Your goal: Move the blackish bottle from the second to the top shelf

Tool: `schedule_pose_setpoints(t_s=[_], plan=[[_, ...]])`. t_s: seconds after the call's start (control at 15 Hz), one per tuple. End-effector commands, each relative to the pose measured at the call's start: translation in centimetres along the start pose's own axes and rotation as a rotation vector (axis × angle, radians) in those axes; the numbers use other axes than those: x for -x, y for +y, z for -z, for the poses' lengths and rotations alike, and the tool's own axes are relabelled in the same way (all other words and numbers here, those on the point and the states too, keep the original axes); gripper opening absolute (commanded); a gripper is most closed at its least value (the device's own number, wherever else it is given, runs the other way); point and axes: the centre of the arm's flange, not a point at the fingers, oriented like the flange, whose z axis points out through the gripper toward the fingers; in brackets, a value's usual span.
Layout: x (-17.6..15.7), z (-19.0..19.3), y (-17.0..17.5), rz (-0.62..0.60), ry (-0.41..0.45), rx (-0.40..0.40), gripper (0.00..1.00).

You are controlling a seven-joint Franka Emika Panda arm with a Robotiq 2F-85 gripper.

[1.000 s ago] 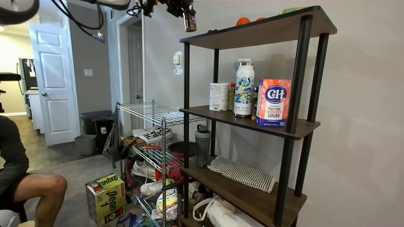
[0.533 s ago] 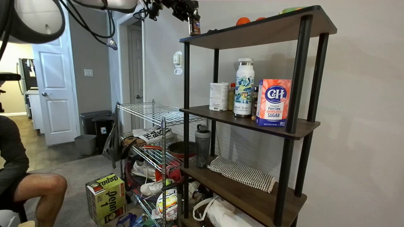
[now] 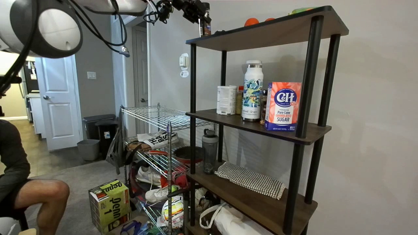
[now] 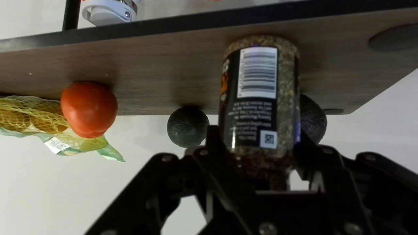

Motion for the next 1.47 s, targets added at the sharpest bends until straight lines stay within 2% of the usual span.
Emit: schedule_pose_setpoints(t_s=[0.0, 0.07, 0.2, 0.33, 0.73, 1.13, 1.4], plan=[[-2.5, -0.7, -0.9, -0.001, -0.008, 0.018, 0.54], [-2.5, -0.8, -0.8, -0.004, -0.01, 0.019, 0.79], [-2.5, -1.0, -0.7, -0.005, -0.012, 0.023, 0.84], [-2.4, -1.2, -0.5, -0.007, -0.014, 0.029, 0.97], [-1.3, -0.2, -0.1, -0.001, -0.012, 0.03, 1.0], [1.9, 3.8, -1.0, 0.037, 0.014, -0.004, 1.0], [3.3, 7.0, -0.8, 0.049, 0.041, 0.033, 1.0]])
